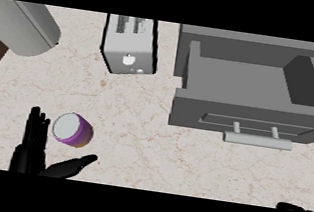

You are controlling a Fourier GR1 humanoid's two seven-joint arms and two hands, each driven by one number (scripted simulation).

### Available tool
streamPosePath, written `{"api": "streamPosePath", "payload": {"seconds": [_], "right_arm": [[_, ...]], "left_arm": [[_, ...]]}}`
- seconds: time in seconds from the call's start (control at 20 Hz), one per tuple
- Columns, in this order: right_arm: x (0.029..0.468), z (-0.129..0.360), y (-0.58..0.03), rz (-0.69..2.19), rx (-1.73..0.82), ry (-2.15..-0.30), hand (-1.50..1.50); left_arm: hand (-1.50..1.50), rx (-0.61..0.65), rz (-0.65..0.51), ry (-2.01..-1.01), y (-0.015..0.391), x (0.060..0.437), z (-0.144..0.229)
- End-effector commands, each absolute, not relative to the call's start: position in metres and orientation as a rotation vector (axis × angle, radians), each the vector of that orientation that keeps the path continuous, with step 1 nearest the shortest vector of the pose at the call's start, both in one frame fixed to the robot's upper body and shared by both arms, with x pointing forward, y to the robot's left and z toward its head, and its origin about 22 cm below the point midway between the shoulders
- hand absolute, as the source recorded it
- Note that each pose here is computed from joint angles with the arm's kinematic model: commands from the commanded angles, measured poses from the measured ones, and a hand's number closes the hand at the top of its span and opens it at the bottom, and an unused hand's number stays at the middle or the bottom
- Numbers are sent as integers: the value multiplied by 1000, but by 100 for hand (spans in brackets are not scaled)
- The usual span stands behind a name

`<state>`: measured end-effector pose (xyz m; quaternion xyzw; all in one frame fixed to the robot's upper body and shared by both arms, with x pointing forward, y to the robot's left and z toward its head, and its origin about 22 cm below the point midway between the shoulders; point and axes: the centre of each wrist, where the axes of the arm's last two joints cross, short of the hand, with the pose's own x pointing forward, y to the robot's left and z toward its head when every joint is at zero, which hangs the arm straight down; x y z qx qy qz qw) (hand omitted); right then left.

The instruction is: Pick up the can, place it into the drawer and close the drawer

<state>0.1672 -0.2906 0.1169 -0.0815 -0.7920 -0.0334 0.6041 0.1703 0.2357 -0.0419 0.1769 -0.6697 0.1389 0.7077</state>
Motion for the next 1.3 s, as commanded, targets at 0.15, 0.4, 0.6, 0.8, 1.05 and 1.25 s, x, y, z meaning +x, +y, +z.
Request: {"api": "streamPosePath", "payload": {"seconds": [0.15,0.4,0.6,0.8,1.05,1.25], "right_arm": [[155,118,-288,-99,-188,-1849,-150],[161,132,-276,-65,-206,-1819,-150],[161,135,-294,-71,-216,-1834,-150],[169,144,-291,-58,-209,-1827,-150],[159,139,-299,-85,-197,-1837,-150],[153,126,-316,-60,-194,-1845,-150]], "left_arm": [[-150,392,337,-1445,244,166,-78],[-150,390,327,-1452,246,184,-90],[-150,387,368,-1426,274,160,-105],[-150,391,385,-1418,257,208,-124],[-150,390,393,-1436,271,216,-146],[-150,392,360,-1454,278,215,-145]]}}
